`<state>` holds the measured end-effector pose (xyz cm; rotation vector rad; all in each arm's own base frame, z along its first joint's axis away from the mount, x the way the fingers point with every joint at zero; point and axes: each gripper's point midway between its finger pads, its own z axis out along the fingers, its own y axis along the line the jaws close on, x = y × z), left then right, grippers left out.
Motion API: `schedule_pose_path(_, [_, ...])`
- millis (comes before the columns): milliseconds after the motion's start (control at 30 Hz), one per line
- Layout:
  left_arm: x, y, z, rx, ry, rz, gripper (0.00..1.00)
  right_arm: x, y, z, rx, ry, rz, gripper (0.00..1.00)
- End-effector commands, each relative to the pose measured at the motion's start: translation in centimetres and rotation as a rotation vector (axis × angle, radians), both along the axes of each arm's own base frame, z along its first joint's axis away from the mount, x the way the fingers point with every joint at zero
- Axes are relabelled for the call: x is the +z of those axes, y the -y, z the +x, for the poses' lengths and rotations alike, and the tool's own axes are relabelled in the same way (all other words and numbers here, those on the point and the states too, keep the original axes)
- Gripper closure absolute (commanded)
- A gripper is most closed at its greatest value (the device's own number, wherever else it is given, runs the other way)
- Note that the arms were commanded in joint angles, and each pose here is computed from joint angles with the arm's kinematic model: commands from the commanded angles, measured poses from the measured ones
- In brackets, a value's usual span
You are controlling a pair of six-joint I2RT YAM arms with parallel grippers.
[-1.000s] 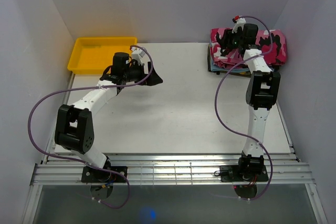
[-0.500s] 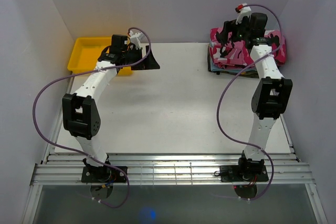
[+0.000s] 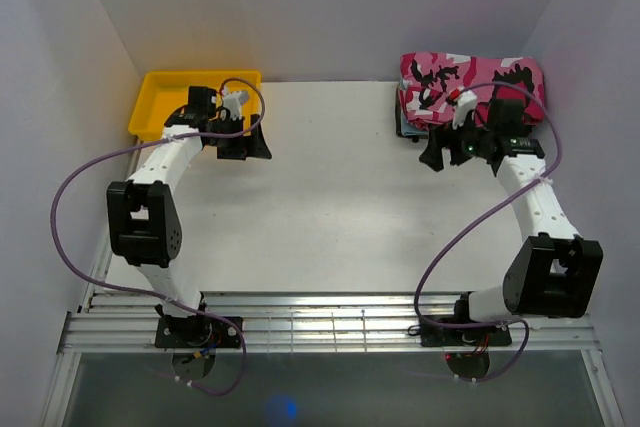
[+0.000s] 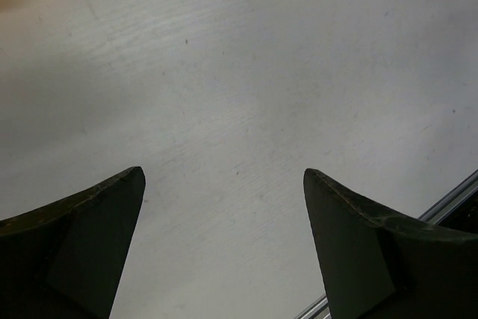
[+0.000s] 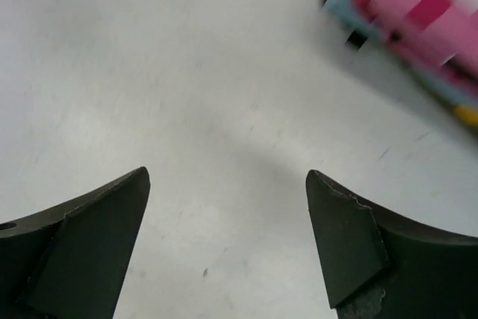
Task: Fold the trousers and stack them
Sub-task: Neatly place the folded trousers to the corner
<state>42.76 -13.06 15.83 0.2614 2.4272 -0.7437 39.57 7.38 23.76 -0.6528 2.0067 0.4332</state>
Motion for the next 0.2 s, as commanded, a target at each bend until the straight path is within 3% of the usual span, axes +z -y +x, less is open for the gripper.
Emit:
schedule_pose_path(0, [1.7, -0.7, -3.2, -0.024, 0.102, 0.054, 0.02, -5.2, -0.6, -5.4, 0.045, -0.133, 0.013, 0.1])
schedule_pose_path(33, [0.1, -0.9, -4.4, -0.02, 0.076, 0.064, 0.02, -5.7, -0.7, -6.1, 0.045, -0.14, 0.02, 0.1])
schedule_pose_path(167, [0.2, -2.0, -6.7, 0.018, 0.124, 0.102, 0.02, -6.3, -1.1, -8.4, 0.036, -0.135, 0.045, 0.1])
